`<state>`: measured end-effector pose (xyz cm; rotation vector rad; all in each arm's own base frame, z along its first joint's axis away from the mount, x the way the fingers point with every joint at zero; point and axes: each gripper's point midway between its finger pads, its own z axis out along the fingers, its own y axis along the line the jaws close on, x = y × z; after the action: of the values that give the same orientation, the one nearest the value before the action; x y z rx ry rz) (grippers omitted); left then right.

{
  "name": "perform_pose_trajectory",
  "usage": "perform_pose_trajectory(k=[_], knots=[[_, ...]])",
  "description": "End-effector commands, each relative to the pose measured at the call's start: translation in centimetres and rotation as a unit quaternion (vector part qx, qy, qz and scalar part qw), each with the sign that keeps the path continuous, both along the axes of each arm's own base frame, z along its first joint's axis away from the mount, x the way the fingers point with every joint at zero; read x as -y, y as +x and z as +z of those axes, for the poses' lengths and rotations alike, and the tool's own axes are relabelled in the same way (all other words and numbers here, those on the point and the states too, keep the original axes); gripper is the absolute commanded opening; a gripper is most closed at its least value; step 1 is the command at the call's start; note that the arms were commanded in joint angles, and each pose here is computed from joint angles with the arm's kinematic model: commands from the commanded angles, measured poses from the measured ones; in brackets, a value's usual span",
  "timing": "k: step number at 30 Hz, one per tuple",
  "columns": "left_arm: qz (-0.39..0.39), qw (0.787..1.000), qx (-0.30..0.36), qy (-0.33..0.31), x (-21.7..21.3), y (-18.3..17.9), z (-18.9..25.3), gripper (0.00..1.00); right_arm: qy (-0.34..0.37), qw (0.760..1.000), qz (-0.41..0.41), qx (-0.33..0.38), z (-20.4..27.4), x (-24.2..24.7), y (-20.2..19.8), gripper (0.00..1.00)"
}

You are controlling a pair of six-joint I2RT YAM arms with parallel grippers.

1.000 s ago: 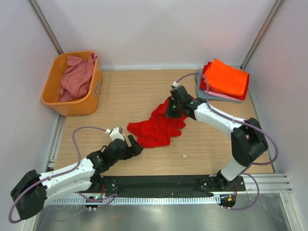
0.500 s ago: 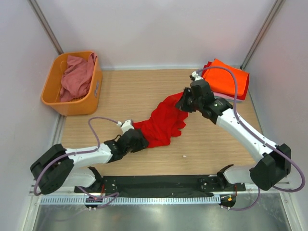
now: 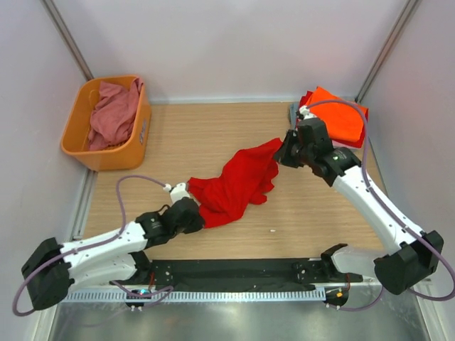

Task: Fold and stack the t-shirts
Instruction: Flatten the tshirt out

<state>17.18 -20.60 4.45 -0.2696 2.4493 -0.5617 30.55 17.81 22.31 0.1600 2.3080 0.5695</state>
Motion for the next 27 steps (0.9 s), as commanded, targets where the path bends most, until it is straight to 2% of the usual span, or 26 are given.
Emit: perform_pose_trajectory(k=[1, 6, 7, 13, 16, 20, 22, 23, 27], knots=[[0.019, 0.998, 0.016, 0.054, -3.6, -0.8, 2.7, 0.11, 0.013, 0.998, 0.001, 0.059, 5.6, 0.9, -0.7, 0.01], [0.035, 0.996, 0.064, 0.044, -6.6, -1.4, 9.8, 0.05, 0.036, 0.994, -0.002, 0.099, 10.4, 1.8, -2.6, 0.02], [0.04, 0.996, 0.072, 0.046, -7.2, -1.4, 10.7, 0.0, 0.027, 0.994, -0.015, 0.102, 10.8, 2.5, -2.8, 0.01], [0.042, 0.99, 0.128, 0.039, -9.7, -1.7, 18.2, 0.0, 0.052, 0.988, -0.033, 0.145, 15.7, 4.7, -6.5, 0.01], [0.023, 0.983, 0.183, 0.022, -10.3, -1.6, 23.3, 0.0, 0.074, 0.978, -0.047, 0.187, 18.8, 6.4, -9.2, 0.02], [-0.024, 0.961, 0.276, -0.022, -10.7, -2.3, 31.6, 0.0, 0.112, 0.955, -0.026, 0.272, 23.5, 8.0, -13.8, 0.02], [-0.052, 0.951, 0.305, -0.014, -10.9, -2.7, 34.0, 0.0, 0.127, 0.935, -0.007, 0.332, 26.2, 9.2, -17.0, 0.02], [-0.053, 0.941, 0.331, -0.033, -11.6, -3.2, 36.7, 0.0, 0.138, 0.92, -0.007, 0.366, 27.7, 10.2, -19.0, 0.01], [-0.079, 0.914, 0.396, -0.047, -12.7, -4.4, 42.5, 0.0, 0.167, 0.876, 0.026, 0.451, 31.5, 11.7, -24.5, 0.02]])
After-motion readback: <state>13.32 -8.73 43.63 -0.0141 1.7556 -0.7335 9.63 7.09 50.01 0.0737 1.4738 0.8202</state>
